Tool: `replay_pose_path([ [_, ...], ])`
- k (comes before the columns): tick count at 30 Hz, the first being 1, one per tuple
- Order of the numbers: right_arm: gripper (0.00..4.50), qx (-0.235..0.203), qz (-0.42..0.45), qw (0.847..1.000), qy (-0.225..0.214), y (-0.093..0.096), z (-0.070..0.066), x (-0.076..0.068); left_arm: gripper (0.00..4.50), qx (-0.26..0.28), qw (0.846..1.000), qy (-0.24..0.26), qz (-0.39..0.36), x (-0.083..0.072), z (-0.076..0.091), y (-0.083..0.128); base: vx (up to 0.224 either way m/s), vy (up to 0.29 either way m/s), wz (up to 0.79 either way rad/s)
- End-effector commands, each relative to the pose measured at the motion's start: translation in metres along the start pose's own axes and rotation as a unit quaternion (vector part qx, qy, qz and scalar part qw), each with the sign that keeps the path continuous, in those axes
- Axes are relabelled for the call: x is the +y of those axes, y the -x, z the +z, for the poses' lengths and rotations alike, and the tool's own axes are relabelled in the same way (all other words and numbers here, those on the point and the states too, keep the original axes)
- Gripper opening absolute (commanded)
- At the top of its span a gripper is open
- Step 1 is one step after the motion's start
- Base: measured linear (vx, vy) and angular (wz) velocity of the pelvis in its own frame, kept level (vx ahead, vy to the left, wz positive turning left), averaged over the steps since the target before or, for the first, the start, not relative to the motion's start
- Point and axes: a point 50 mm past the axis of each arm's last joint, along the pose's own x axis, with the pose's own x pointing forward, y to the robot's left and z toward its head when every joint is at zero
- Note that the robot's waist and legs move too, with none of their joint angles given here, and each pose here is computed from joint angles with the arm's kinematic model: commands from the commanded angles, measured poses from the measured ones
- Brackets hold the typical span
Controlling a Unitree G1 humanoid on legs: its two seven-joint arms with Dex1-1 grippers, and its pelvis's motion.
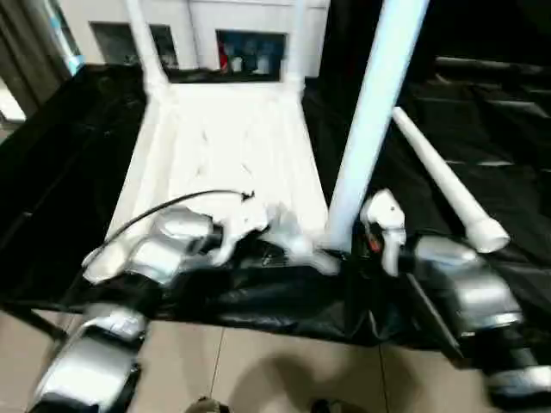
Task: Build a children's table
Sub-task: Rotate leg to tighten
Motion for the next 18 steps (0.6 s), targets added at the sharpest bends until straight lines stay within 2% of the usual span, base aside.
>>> replay_pose_path([
  [1, 2.74, 0.052, -0.059, 0.996, -0.050, -0.004, -0.026, 0.000, 0.00, -0.009, 0.999, 0.009, 0.044, 0.005, 0.010, -0.009, 0.000, 0.000, 0.00],
  [5, 2.74, 0.057, -0.132, 0.986, -0.089, -0.026, -0.029, 0.010, 0.00, -0.011, 0.996, 0.027, 0.090, 0.000, 0.025, -0.037, 0.000, 0.000, 0.00],
  [7, 2.74, 0.060, -0.132, 0.986, -0.084, -0.033, -0.027, 0.017, 0.00, -0.014, 0.995, 0.026, 0.092, -0.003, 0.030, -0.045, 0.000, 0.000, 0.00],
  [8, 2.74, 0.059, -0.118, 0.989, -0.070, -0.040, -0.025, 0.025, 0.00, -0.017, 0.996, 0.021, 0.088, -0.006, 0.035, -0.051, 0.000, 0.000, 0.00],
  [9, 3.09, 0.050, -0.105, 0.991, -0.062, -0.043, -0.022, 0.028, 0.00, -0.019, 0.996, 0.020, 0.085, -0.007, 0.037, -0.053, 0.000, 0.000, 0.00],
  [11, 3.44, 0.029, -0.085, 0.994, -0.057, -0.045, -0.015, 0.031, 0.00, -0.022, 0.997, 0.012, 0.072, -0.009, 0.038, -0.053, 0.000, 0.000, 0.00],
  [14, 3.66, 0.015, -0.078, 0.995, -0.058, -0.043, -0.010, 0.027, 0.00, -0.026, 0.998, 0.006, 0.059, -0.009, 0.036, -0.049, 0.000, 0.000, 0.00],
  [15, 3.79, 0.010, -0.073, 0.996, -0.050, -0.042, -0.008, 0.025, 0.00, -0.028, 0.998, 0.002, 0.052, -0.009, 0.035, -0.047, 0.000, 0.000, 0.00],
  [18, 3.79, 0.003, -0.016, 1.000, 0.001, -0.030, -0.002, 0.019, 0.00, -0.028, 0.999, -0.014, 0.019, -0.008, 0.026, -0.035, 0.000, 0.000, 0.00],
])
